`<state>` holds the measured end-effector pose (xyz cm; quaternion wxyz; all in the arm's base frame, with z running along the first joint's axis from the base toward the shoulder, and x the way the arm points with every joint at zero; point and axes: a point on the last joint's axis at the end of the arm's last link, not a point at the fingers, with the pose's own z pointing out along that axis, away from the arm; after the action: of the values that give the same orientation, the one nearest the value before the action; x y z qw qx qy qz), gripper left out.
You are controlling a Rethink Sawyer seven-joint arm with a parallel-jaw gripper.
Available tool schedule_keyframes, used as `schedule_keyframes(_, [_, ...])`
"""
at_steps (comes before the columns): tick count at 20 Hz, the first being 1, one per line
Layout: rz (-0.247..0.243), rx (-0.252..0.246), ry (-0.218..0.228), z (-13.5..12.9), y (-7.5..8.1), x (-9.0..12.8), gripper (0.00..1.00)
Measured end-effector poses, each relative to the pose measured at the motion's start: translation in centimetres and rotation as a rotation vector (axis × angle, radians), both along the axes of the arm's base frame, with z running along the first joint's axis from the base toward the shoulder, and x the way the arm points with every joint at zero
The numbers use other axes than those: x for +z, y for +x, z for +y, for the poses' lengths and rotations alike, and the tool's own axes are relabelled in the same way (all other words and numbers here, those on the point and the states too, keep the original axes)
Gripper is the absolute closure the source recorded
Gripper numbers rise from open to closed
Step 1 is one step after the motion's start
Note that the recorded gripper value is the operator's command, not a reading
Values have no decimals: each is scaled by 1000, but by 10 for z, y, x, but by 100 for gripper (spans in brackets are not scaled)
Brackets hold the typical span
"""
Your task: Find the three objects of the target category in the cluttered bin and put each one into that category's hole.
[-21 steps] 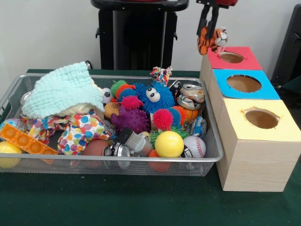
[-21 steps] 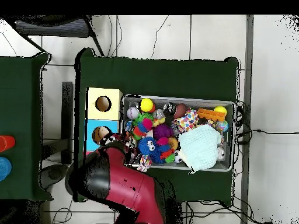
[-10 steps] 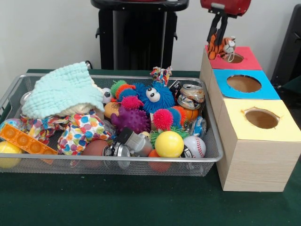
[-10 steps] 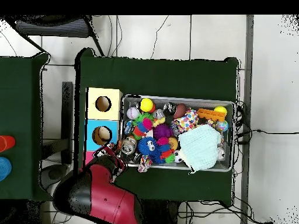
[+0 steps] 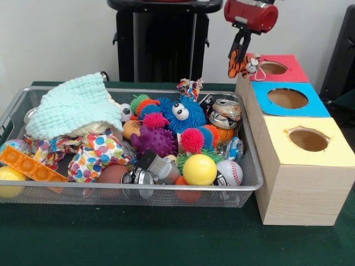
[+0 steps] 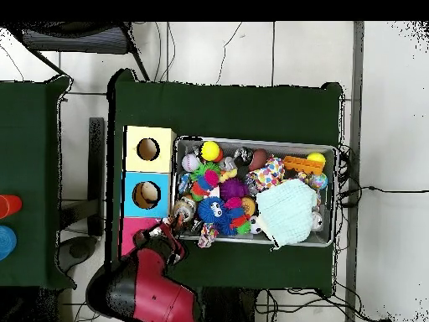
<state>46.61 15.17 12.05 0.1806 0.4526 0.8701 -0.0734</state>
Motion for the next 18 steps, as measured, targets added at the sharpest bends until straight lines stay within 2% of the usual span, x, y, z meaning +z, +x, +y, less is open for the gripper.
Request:
schedule_keyframes(5, [34, -7, -5, 0, -18, -8, 100])
schedule_keyframes(11, [39, -34, 11, 3, -29, -3, 100])
schedule_keyframes(15, [52, -46, 26, 14, -38, 1, 100])
schedule_keyframes(18, [74, -37, 45, 32, -47, 4, 100])
